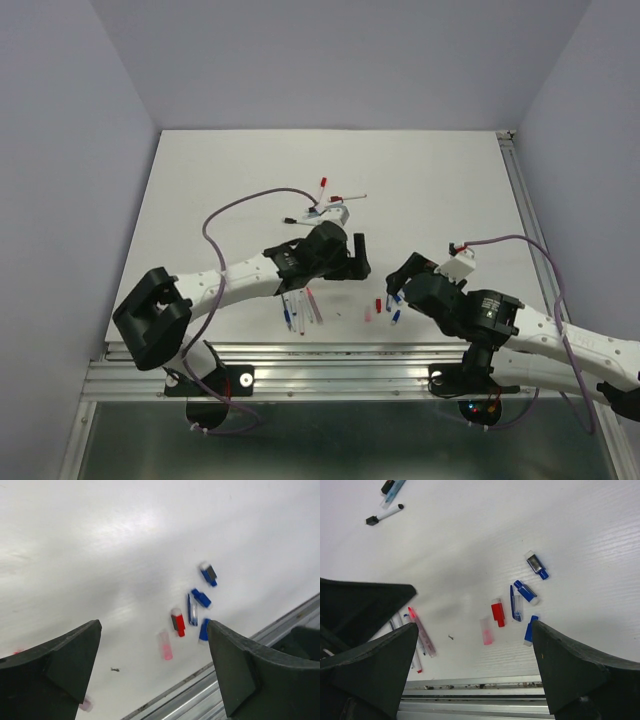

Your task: Open the pen caps

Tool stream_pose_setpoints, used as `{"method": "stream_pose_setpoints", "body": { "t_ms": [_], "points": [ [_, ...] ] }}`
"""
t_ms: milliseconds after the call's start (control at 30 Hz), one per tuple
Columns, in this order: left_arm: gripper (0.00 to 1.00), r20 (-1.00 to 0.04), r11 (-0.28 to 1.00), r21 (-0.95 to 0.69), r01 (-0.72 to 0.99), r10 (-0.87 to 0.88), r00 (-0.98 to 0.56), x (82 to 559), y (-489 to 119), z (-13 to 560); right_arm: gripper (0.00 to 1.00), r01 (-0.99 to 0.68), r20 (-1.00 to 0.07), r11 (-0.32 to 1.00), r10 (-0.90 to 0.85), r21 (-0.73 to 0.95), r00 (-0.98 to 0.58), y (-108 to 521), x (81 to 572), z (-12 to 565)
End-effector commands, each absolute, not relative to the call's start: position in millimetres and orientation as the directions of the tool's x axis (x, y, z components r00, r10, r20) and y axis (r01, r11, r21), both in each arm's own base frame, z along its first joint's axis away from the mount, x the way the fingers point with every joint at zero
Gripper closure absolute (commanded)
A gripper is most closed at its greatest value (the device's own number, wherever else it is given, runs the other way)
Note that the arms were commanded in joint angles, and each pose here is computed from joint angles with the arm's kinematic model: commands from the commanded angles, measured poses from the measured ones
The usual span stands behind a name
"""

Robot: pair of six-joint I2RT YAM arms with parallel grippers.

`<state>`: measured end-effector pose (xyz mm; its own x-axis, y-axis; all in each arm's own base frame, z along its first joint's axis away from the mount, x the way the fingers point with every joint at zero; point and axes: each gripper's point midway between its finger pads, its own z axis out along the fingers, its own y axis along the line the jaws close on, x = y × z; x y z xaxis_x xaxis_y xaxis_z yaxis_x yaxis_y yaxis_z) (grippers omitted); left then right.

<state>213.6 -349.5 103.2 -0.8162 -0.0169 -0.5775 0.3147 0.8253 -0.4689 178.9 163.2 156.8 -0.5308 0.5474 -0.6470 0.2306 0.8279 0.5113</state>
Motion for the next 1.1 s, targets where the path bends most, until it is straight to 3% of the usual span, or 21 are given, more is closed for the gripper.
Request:
{"method": "stream_pose_setpoints", "body": {
  "t_ms": [0, 333, 633, 1067],
  "points": [
    [0.01, -0.608, 0.887, -0.446, 0.115, -0.206, -0.767, 261, -284, 121, 0.0, 0.222, -0.679, 0.829, 0.551, 0.514, -0.485, 158, 186, 154],
    [0.02, -0.562, 0.831, -0.451, -0.326, -0.548, -0.62, 346, -181, 141, 0.0, 0.212, -0.707, 0.864, 0.497, 0.456, -0.503, 167, 191, 139],
    [0.05, -0.521, 0.817, -0.345, -0.462, -0.577, -0.629, 409, -172, 116, 0.0, 0.224, -0.718, 0.868, 0.493, 0.443, -0.491, 170, 196, 132],
    [0.1, -0.452, 0.738, -0.316, -0.596, -0.669, -0.589, 431, -178, 81, 0.0, 0.172, -0.748, 0.889, 0.452, 0.425, -0.486, 173, 200, 133]
  ]
}}
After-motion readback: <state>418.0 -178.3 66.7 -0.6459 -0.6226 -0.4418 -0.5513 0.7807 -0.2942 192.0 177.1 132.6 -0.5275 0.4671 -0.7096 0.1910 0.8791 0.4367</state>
